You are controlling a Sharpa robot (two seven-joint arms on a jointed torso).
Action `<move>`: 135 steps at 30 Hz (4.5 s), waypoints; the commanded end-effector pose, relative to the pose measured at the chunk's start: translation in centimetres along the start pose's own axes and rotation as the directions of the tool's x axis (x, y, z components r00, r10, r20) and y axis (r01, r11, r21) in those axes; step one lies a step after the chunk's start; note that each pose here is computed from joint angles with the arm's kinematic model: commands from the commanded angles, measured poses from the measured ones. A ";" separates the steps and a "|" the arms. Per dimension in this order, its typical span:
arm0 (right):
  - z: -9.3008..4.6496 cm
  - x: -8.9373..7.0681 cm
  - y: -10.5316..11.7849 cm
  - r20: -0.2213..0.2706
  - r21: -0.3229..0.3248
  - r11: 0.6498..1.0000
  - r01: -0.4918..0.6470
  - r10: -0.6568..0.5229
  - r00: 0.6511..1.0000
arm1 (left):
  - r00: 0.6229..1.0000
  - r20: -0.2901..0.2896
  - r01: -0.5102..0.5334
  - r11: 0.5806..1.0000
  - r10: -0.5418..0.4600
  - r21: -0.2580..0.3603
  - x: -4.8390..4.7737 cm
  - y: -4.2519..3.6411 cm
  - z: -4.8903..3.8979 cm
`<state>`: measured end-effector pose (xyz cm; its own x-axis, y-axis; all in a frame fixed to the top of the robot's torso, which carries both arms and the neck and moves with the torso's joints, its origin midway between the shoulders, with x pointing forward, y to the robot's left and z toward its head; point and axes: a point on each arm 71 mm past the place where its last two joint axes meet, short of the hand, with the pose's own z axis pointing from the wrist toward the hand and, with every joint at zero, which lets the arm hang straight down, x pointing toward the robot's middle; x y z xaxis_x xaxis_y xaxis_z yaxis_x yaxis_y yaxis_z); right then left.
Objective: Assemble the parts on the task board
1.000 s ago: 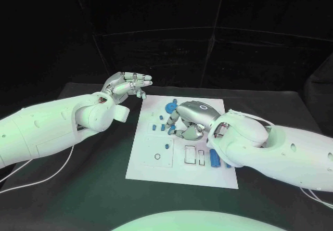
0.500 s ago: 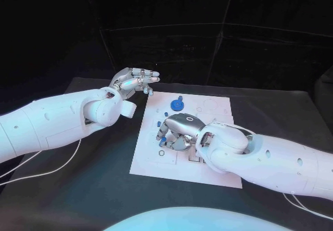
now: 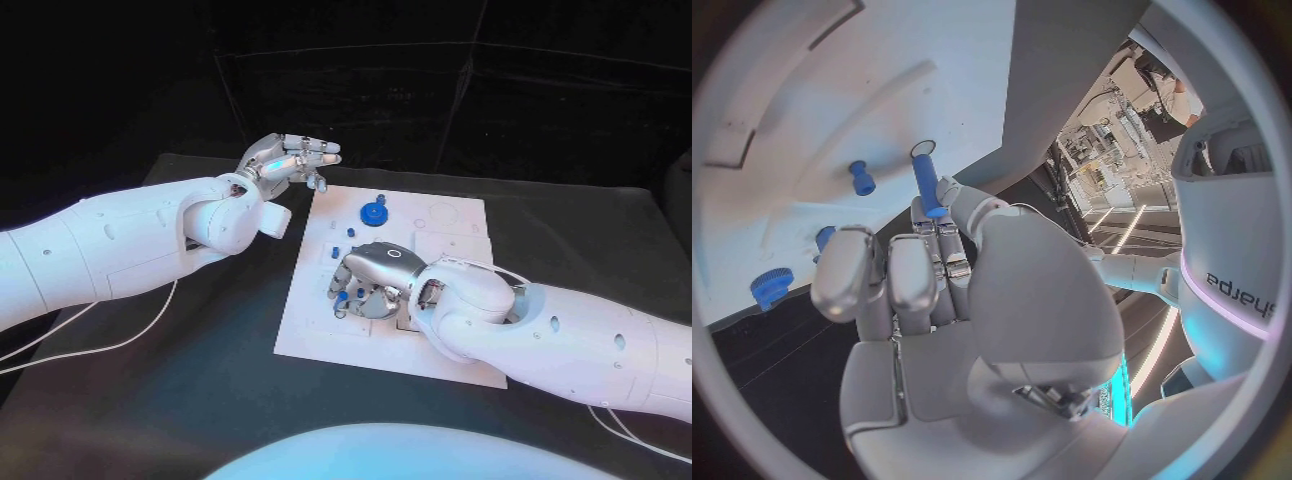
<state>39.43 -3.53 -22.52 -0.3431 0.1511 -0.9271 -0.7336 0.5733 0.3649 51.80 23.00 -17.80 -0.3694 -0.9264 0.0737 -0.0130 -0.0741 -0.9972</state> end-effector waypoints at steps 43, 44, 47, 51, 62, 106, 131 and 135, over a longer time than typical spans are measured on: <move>0.0 1.4 0.7 -0.070 -0.024 0.992 0.124 -0.125 0.990 | 1.000 -0.009 0.006 1.000 -0.006 0.003 -0.07 -0.13 0.01; 0.0 1.5 0.7 -0.074 -0.027 0.992 0.125 -0.126 0.989 | 1.000 -0.009 0.006 1.000 -0.006 0.003 -0.07 -0.13 0.01; 0.0 1.7 0.9 -0.081 -0.039 0.992 0.121 -0.124 0.989 | 1.000 -0.009 0.006 1.000 -0.006 0.003 -0.07 -0.13 0.01; 0.1 1.7 0.9 -0.065 -0.037 0.993 0.114 -0.116 0.991 | 1.000 -0.009 0.006 1.000 -0.006 0.003 -0.05 -0.13 0.01; -0.1 1.1 0.5 0.023 -0.003 0.995 0.100 -0.100 0.995 | 1.000 -0.008 0.006 1.000 -0.006 0.002 -0.16 -0.13 -0.04; -17.5 -2.8 -10.5 0.126 0.611 0.762 -0.212 0.171 0.977 | 1.000 -0.007 -0.003 1.000 0.003 -0.025 -0.78 0.71 -1.04; -14.5 1.0 -9.7 -0.023 0.626 0.770 -0.123 0.176 0.984 | 1.000 -0.006 -0.003 1.000 0.003 -0.025 -0.92 0.70 -1.17; -14.0 1.4 -9.5 -0.033 0.620 0.776 -0.120 0.179 0.983 | 1.000 -0.005 -0.004 1.000 0.003 -0.025 -0.98 0.70 -1.20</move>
<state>37.84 -20.19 -25.63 -0.4750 0.2598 -0.8408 -0.1561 0.9154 0.3710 51.05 24.39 -18.76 -0.3645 -0.9290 0.0634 -0.0400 -0.0524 -0.9978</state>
